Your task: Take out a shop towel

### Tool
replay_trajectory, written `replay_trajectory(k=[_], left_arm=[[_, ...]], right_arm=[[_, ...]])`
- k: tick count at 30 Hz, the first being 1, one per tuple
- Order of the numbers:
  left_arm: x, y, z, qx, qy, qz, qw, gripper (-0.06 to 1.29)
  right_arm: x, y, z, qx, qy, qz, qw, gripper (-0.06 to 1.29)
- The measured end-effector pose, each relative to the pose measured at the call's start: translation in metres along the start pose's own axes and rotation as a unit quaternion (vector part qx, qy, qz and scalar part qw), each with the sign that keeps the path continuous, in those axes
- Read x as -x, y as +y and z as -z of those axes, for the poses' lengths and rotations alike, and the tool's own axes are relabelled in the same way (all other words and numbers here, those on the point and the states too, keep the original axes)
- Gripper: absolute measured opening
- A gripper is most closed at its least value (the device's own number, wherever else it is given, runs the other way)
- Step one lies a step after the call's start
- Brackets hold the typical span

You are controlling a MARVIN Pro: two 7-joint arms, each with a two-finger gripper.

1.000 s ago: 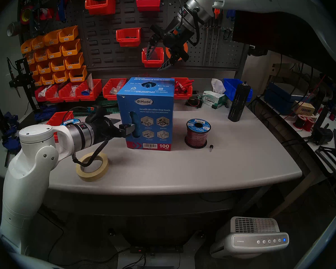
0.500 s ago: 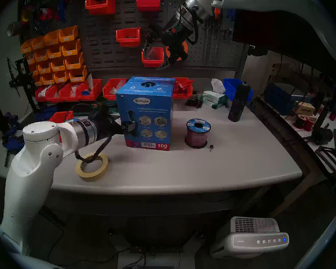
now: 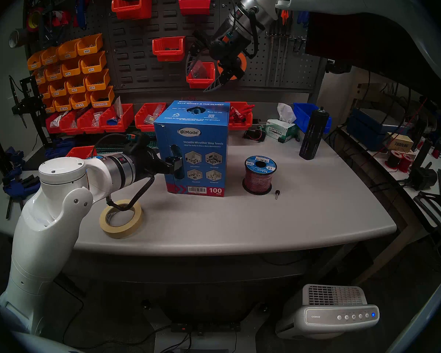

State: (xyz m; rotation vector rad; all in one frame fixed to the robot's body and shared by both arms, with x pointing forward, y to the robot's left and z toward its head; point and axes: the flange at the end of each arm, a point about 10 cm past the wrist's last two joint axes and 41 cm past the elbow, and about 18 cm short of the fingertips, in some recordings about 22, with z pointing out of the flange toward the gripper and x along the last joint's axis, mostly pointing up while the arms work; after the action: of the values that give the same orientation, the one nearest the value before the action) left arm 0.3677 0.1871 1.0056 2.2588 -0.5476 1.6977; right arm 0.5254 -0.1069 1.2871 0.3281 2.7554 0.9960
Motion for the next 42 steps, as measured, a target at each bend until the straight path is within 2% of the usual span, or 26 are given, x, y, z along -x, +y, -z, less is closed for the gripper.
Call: replay_trajectory(k=[9, 13, 31, 42], left_arm=[[-0.005, -0.012, 0.002, -0.032, 0.005, -0.015, 0.9994, 1.25], [-0.007, -0.015, 0.001, -0.042, 0.006, -0.021, 0.9989, 1.25], [-0.012, -0.01, -0.001, -0.047, 0.01, -0.037, 0.9982, 1.25], [-0.016, -0.023, 0.007, -0.07, 0.011, -0.053, 0.9961, 1.25]], right_arm=[[-0.005, 0.007, -0.006, -0.002, 0.006, 0.005, 1.0, 0.88], [-0.008, 0.01, -0.009, -0.003, 0.009, 0.008, 0.9999, 0.92], [-0.011, 0.013, -0.014, -0.004, 0.016, 0.008, 0.9998, 0.92], [-0.013, 0.014, -0.015, -0.003, 0.019, 0.006, 0.9998, 1.01]])
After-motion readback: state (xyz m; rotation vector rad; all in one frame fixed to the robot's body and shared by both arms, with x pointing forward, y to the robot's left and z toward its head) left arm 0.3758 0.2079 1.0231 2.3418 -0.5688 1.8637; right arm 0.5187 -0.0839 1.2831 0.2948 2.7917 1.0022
